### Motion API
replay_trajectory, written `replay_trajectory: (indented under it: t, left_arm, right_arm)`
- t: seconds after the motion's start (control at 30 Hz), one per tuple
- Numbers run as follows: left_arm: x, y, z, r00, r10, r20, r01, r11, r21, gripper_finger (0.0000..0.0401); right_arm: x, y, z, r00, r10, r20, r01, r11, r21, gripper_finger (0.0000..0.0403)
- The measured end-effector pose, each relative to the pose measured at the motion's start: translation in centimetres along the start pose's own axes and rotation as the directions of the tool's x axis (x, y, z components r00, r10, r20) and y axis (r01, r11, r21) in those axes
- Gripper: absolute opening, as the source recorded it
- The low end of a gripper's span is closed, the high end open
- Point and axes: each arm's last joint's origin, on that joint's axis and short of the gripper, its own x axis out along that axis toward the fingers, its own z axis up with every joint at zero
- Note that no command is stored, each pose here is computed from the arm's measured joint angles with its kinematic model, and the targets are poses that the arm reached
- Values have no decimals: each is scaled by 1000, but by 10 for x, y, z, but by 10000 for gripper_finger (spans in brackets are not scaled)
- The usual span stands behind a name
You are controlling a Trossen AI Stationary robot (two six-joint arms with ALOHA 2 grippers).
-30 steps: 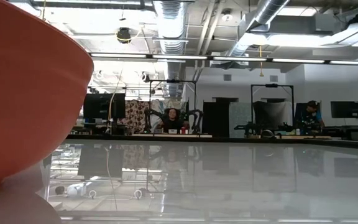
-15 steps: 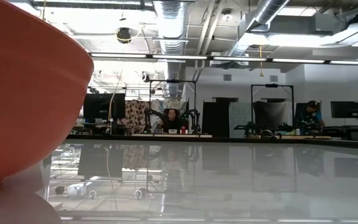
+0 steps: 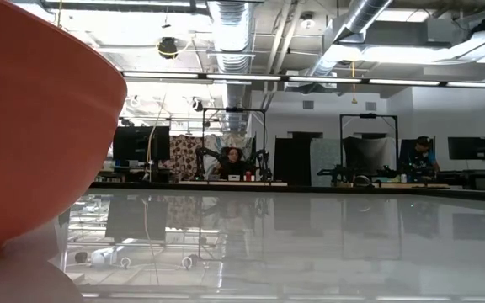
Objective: Nest bowls inside each other by size order
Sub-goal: Stack the white bowl onto the stacked white bowls, then stack the pink bowl onto the stacked white bowls
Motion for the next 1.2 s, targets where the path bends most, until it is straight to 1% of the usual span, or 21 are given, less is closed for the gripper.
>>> replay_trajectory:
  t: [0.17,0.3,0.43,0.57,0.63,0.73,0.87,0.97,1.03,1.13,1.2]
  left_arm:
    - [0,-2,-1,1000,-21,-5,21,1000,-19,0]
    - [-7,-4,5,998,-35,59,37,999,-39,0]
    - [-22,-7,17,989,-28,143,35,998,-46,0]
    - [-40,-6,33,982,-9,190,19,998,-53,0]
    - [-49,-4,42,980,18,198,-4,998,-70,0]
    - [-60,3,54,984,68,163,-56,996,-75,0]
    - [-65,13,63,990,121,69,-118,992,-43,0]
    - [-64,17,67,991,131,14,-131,991,-18,0]
    - [-62,17,70,991,128,-31,-128,992,9,4]
    - [-58,18,73,986,124,-109,-118,991,61,24]
    - [-56,19,75,984,126,-128,-113,988,108,47]
  right_arm:
    - [0,0,0,1000,2,1,-2,1000,2,10]
    - [0,0,0,1000,3,2,-3,1000,4,10]
    - [0,1,2,1000,8,11,-8,1000,16,10]
    - [0,2,1,1000,9,10,-9,1000,22,10]
    - [4,5,0,1000,4,3,-4,1000,23,10]
    - [12,12,-5,1000,-12,-14,12,1000,1,11]
    - [22,24,-12,999,-28,-41,26,999,-39,11]
    - [30,32,-19,997,-29,-70,24,998,-60,11]
    - [33,35,-21,996,-14,-93,10,999,-46,11]
    - [38,38,-24,992,12,-129,-15,1000,-17,11]
    - [41,41,-26,989,21,-148,-22,1000,-8,11]
